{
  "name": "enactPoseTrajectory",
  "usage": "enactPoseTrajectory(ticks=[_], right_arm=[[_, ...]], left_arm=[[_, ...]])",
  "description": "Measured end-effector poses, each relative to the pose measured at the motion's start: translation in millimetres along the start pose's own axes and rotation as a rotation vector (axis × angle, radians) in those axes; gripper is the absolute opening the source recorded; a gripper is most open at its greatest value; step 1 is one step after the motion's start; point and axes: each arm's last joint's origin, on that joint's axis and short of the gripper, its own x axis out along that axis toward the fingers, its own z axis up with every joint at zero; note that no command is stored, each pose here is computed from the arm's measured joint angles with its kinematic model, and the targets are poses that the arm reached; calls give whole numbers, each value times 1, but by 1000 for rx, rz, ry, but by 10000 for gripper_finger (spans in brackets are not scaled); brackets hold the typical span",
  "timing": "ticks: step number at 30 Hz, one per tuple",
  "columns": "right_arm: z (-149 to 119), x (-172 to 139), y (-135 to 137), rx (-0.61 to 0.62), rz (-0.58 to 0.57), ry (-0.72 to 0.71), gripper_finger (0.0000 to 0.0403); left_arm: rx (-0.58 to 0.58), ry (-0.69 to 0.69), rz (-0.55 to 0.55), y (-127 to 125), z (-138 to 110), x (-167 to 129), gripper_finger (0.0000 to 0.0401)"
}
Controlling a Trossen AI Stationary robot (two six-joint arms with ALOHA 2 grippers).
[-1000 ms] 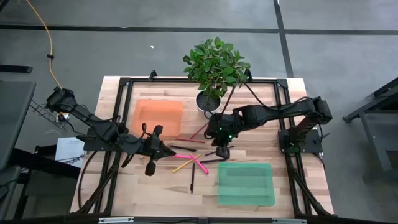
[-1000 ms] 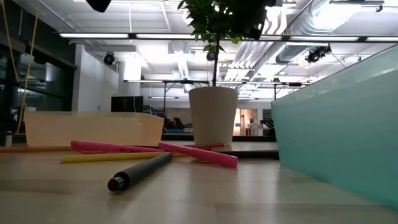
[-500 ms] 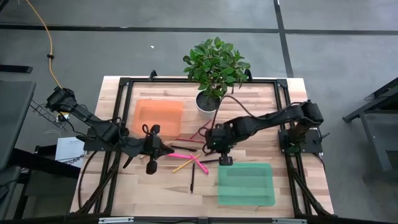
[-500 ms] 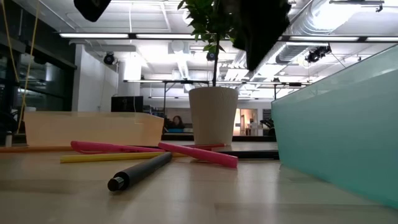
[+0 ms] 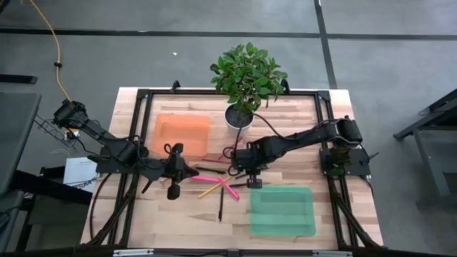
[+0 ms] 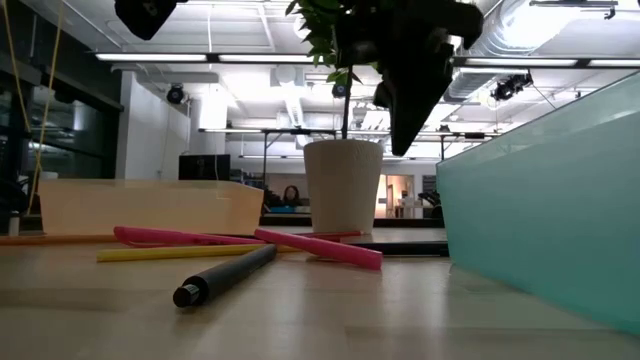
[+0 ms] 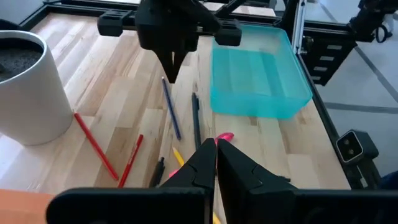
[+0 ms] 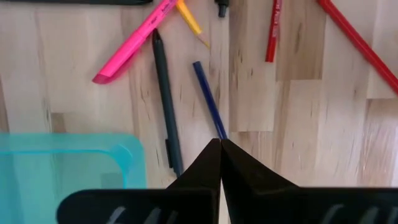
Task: Sort pens & pencils
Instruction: Put the blue colored pencil into the green bin
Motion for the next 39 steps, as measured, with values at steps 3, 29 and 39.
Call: enactPoseTrajectory(ticks=[3,29,39], right_arm=[[0,0,-1,-5,4,2,1],[5,29,-3,-35,-49,45,48],[-8,46,-6,11,15,95,49]], left_arm=[[13,2,-1,0,0,0,5],[50,78,0,2,-7,0,5],[68,97,5,3,-9,0,5]])
